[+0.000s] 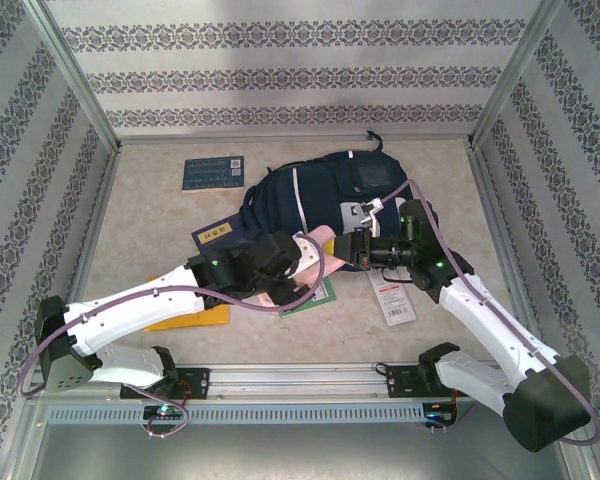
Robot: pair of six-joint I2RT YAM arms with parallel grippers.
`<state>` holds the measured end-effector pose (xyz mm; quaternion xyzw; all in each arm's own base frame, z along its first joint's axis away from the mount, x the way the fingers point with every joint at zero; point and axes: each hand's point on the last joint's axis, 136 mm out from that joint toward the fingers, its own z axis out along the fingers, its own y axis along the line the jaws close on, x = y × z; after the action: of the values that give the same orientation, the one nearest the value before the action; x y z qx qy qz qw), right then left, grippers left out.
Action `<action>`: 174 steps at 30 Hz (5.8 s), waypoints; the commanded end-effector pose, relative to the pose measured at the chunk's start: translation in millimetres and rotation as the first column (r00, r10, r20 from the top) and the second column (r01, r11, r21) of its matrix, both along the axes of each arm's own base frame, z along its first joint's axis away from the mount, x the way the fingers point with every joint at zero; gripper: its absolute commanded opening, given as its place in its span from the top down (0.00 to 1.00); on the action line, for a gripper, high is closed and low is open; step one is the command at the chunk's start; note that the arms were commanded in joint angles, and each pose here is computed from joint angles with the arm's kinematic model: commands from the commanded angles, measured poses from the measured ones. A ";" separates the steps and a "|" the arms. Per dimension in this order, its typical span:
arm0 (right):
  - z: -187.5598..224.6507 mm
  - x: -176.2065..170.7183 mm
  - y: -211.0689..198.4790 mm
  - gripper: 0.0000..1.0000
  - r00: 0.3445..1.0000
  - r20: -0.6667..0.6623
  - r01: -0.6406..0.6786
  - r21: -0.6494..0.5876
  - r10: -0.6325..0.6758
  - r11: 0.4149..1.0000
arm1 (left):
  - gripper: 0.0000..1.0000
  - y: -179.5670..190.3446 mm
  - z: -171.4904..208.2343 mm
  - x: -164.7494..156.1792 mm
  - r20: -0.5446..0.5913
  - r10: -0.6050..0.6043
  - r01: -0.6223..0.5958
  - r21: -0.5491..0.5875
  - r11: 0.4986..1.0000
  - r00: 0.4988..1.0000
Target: Pack books, pencil case, and school supplies into a backpack
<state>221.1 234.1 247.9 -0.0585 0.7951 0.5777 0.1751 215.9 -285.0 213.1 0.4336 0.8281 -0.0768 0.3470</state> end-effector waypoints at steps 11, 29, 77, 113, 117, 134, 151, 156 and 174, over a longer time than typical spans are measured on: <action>18.3 32.6 -47.6 0.74 0.963 0.041 0.263 0.061 -0.266 0.963 | 0.00 40.3 48.7 30.6 -0.512 0.194 -0.488 -0.538 0.687 0.837; 55.7 43.6 -54.1 0.78 0.925 0.038 0.355 0.260 -0.377 0.898 | 0.02 48.7 66.4 72.7 -0.713 -0.117 -0.695 -0.701 0.162 0.692; 35.2 51.6 -53.3 0.46 0.877 0.069 0.457 0.179 -0.475 0.871 | 0.68 21.1 120.8 63.4 -0.590 -0.342 -0.609 -0.791 0.060 0.731; -103.9 207.8 43.7 0.45 0.992 0.082 0.124 -0.582 -0.093 0.804 | 0.69 218.8 56.7 80.7 -0.613 0.579 -0.796 -0.596 0.106 0.537; -123.5 214.7 57.5 0.50 0.997 0.016 0.073 -0.561 -0.077 0.825 | 0.68 215.8 58.7 82.1 -0.616 0.573 -0.797 -0.594 0.114 0.541; -132.4 220.9 68.3 1.00 0.994 -0.069 0.046 -0.430 -0.084 0.902 | 0.67 214.6 55.6 87.6 -0.615 0.580 -0.804 -0.582 0.123 0.534; 48.0 208.4 7.4 1.00 1.000 -0.004 0.014 0.043 -0.013 0.999 | 0.68 220.4 88.3 118.0 -0.587 0.605 -0.776 -0.625 0.084 0.538; 79.7 197.3 -0.1 1.00 0.999 0.047 -0.027 0.110 0.022 0.994 | 0.68 194.3 98.4 146.9 -0.642 0.455 -0.743 -0.665 0.069 0.617; 138.5 187.6 -11.3 1.00 0.993 0.108 -0.083 0.258 0.056 0.962 | 0.69 69.1 56.2 230.5 -0.744 0.055 -0.745 -0.660 0.096 0.666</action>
<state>435.4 225.9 308.0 0.0091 0.7405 0.6589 0.1324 435.4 -182.2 230.7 -0.2327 0.7786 -0.5183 0.2664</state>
